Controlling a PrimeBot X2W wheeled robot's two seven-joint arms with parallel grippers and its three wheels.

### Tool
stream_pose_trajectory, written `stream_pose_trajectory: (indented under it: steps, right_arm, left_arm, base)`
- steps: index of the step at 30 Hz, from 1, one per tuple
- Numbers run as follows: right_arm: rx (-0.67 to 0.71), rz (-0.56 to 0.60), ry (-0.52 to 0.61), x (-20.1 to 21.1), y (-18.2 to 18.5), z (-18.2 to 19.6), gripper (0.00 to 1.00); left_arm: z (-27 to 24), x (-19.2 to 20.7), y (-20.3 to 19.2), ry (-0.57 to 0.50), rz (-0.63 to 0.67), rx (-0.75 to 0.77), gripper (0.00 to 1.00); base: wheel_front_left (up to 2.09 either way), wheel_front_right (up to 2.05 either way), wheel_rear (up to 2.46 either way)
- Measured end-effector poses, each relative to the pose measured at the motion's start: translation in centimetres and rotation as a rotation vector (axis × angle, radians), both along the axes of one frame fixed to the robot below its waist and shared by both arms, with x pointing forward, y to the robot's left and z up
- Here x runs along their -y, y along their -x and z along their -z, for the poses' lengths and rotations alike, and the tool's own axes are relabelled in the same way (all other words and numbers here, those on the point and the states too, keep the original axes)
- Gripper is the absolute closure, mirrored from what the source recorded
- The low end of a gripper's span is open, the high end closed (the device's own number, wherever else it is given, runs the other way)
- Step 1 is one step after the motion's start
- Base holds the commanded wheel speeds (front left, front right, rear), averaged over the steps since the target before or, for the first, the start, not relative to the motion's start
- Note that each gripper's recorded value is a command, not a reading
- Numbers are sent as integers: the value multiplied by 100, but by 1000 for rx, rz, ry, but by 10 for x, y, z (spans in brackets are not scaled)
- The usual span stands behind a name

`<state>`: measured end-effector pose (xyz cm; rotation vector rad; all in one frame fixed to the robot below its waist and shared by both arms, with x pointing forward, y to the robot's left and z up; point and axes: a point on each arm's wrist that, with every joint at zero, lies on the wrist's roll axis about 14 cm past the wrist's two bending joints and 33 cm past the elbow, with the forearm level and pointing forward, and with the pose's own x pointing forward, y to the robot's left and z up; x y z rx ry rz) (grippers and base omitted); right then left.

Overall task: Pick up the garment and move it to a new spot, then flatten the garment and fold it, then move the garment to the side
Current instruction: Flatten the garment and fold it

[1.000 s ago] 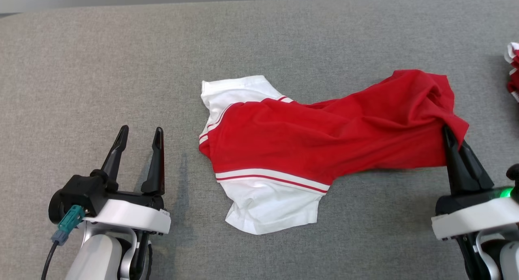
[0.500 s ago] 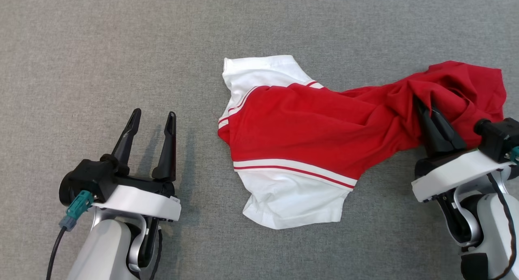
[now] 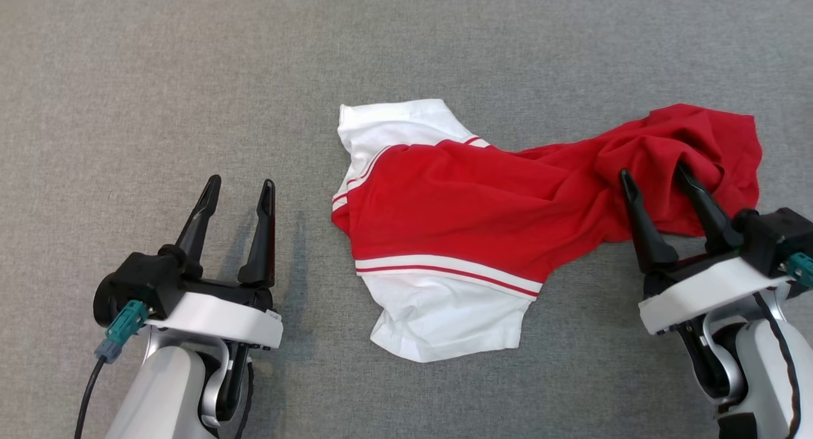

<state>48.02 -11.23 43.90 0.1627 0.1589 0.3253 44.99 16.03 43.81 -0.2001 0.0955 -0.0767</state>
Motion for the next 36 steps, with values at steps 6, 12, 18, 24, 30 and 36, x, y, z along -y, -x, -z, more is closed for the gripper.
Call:
stream_pose_trajectory:
  steps: [6, 12, 18, 24, 30, 36]
  right_arm:
    - [48, 64, 5, 21, 17, -21, 0]
    - [101, 140, 14, 45, 31, -46, 0]
    - [120, 207, 23, 66, 46, -60, 0]
    - [109, 239, 23, 75, 65, -63, 0]
    - [104, 251, 19, 77, 73, -65, 0]
    - [93, 259, 20, 78, 76, -63, 0]
  left_arm:
    - [-12, 3, 3, 3, 3, 29, 0]
    - [-23, 3, 7, 0, 3, 53, 0]
    - [-30, 0, 18, -1, -7, 65, 0]
    - [-36, -2, 34, 0, -18, 71, 0]
    - [-41, -4, 38, -4, -22, 79, 0]
    - [-42, -3, 40, -5, -19, 77, 0]
  base:
    - [0, 0, 0]
    - [0, 0, 0]
    - [0, 0, 0]
    - [0, 0, 0]
    - [0, 0, 0]
    - [0, 0, 0]
